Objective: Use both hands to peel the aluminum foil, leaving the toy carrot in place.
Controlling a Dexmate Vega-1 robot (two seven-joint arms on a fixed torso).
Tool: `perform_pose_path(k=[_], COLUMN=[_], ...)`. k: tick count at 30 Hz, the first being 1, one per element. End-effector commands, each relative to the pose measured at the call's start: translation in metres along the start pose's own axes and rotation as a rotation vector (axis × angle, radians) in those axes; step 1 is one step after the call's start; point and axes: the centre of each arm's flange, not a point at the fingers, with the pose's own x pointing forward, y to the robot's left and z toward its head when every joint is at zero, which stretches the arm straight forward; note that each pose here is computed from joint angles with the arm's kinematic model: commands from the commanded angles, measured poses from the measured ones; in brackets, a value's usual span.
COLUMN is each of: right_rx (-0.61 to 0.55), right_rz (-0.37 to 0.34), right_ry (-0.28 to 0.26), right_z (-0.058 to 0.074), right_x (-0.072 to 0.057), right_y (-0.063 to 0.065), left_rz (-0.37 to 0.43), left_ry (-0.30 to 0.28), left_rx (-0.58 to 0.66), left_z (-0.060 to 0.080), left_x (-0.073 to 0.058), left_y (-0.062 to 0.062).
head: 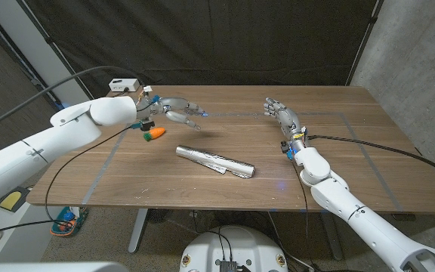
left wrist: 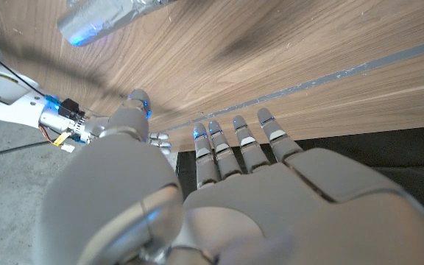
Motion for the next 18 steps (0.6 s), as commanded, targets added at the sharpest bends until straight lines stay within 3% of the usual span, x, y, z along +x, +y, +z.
perform_pose_path(k=[1, 18], right_rx=[0.012, 0.032], right_rz=[-0.011, -0.016], right_ry=[-0.007, -0.012], right_z=[-0.003, -0.007], right_x=[0.002, 0.003], right_y=[0.002, 0.005], left_rz=[-0.103, -0.241], left_ry=[0.037, 0.049], left_rx=[0.096, 0.236], left_z=[0.009, 0.026], left_x=[0.008, 0.026], left_y=[0.010, 0.018])
